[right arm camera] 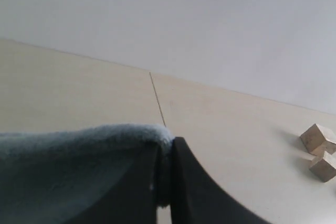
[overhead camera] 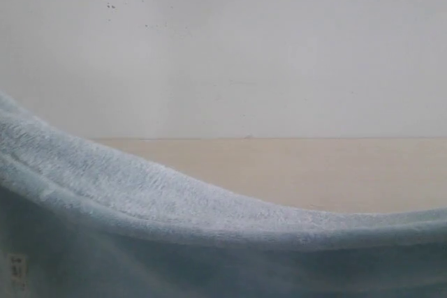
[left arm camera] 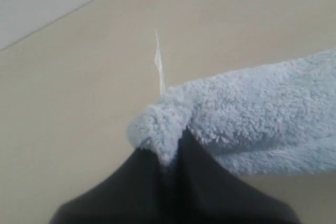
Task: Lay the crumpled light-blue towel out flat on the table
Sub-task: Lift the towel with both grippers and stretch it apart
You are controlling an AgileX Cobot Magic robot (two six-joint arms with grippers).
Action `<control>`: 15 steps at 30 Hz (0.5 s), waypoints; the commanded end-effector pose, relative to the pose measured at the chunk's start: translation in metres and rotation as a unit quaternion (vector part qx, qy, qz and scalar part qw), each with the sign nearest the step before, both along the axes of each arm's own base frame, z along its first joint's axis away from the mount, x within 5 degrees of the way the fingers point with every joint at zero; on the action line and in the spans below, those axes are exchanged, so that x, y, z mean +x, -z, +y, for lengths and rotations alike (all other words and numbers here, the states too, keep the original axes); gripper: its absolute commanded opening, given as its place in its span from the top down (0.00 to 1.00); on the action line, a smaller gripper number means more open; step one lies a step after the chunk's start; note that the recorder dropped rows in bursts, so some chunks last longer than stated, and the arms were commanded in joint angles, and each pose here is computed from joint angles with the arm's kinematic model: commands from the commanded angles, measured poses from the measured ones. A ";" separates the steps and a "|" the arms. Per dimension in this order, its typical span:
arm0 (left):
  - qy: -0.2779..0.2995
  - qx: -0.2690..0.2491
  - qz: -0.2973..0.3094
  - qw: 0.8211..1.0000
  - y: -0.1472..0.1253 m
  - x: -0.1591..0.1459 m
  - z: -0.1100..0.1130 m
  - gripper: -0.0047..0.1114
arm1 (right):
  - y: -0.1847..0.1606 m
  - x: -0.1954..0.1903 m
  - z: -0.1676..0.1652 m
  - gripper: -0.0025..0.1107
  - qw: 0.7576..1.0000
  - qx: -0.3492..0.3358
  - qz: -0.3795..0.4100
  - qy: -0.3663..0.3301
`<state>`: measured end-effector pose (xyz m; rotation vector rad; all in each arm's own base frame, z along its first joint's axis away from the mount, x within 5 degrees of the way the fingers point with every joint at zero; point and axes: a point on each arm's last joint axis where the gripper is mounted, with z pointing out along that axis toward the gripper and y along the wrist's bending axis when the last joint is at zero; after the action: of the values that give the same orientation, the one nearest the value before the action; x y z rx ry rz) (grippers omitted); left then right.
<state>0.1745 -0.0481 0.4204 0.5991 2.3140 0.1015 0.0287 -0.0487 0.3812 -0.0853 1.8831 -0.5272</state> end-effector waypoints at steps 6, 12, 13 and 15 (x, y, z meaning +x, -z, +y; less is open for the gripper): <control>-0.058 -0.005 -0.035 0.998 0.031 -0.063 0.031 0.92 | -0.015 -0.013 -0.006 0.95 1.000 0.000 0.012 -0.023; -0.088 -0.016 -0.078 0.993 0.030 -0.117 0.054 0.92 | -0.022 -0.022 -0.005 0.95 0.998 0.015 0.022 -0.053; -0.089 -0.028 -0.101 0.991 0.028 -0.131 0.058 0.92 | -0.023 -0.024 -0.001 0.95 0.996 0.026 0.029 -0.078; -0.088 -0.040 -0.127 0.987 0.028 -0.146 0.063 0.92 | -0.021 -0.023 0.002 0.95 0.995 0.028 0.036 -0.091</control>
<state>0.0395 0.0102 0.3939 0.3518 2.1421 0.1596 0.0075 -0.0479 0.4015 -0.2167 1.9407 -0.3673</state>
